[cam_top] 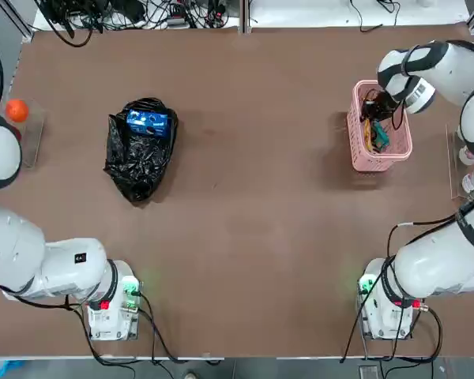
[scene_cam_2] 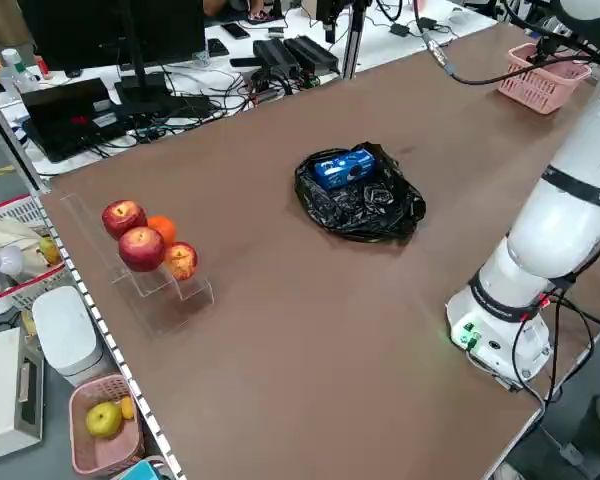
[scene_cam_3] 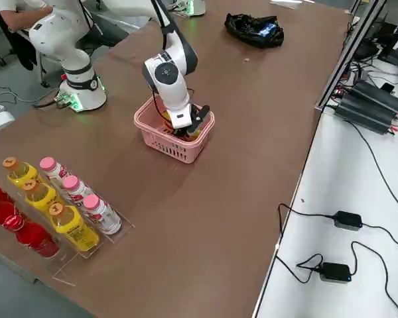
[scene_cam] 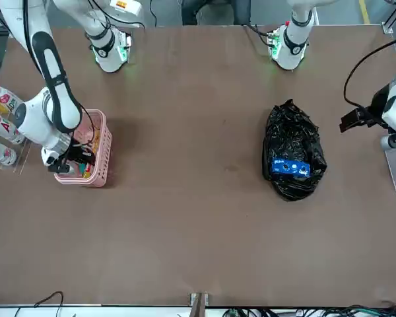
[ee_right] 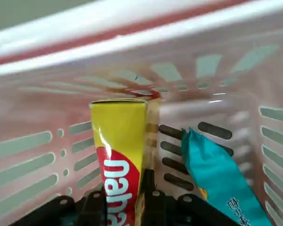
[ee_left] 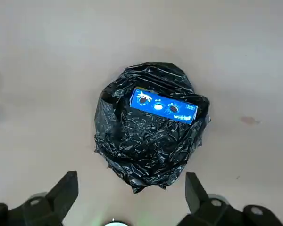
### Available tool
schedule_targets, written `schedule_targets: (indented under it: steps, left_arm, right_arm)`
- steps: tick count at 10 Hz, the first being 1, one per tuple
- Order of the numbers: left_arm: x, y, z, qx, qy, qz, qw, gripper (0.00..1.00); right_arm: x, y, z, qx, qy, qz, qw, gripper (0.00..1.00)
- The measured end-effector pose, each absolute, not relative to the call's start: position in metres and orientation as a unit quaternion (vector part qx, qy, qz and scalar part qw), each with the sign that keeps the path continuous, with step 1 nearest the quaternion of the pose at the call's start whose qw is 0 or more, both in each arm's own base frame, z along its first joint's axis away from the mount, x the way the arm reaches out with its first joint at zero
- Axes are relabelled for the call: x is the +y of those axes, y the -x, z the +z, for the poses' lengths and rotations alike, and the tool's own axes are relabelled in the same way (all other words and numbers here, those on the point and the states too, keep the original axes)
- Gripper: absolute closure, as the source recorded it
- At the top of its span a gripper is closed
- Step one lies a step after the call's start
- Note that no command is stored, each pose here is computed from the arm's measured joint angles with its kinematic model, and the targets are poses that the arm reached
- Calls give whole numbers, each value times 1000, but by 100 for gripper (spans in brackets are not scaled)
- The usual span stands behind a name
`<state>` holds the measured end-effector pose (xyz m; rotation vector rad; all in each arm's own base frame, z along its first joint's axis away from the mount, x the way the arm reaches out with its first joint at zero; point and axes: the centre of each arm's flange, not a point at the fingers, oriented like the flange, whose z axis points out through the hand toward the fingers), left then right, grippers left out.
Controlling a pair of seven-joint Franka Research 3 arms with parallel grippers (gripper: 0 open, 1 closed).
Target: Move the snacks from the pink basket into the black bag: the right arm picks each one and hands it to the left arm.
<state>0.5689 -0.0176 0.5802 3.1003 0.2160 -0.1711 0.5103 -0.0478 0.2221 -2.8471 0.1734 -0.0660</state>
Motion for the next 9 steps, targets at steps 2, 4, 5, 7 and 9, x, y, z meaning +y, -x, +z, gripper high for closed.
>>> schedule_targets:
  steps: [2,4,5,7,9]
  left_arm:
    - [-13,-569,580,74,-996,-55,19,0]
    - [-10,-569,580,77,-995,-56,19,0]
    - [-6,-570,579,80,-995,-56,19,0]
    - [-4,-570,579,83,-995,-56,19,0]
    - [-4,-570,579,83,-995,-56,19,0]
  right_arm:
    - [-47,-518,229,53,986,-14,157,73]
    - [-49,-525,238,46,984,-2,171,73]
    - [-51,-527,239,44,984,1,173,73]
    - [-52,-529,240,31,985,2,171,73]
    - [-59,-528,238,1,985,-2,172,73]
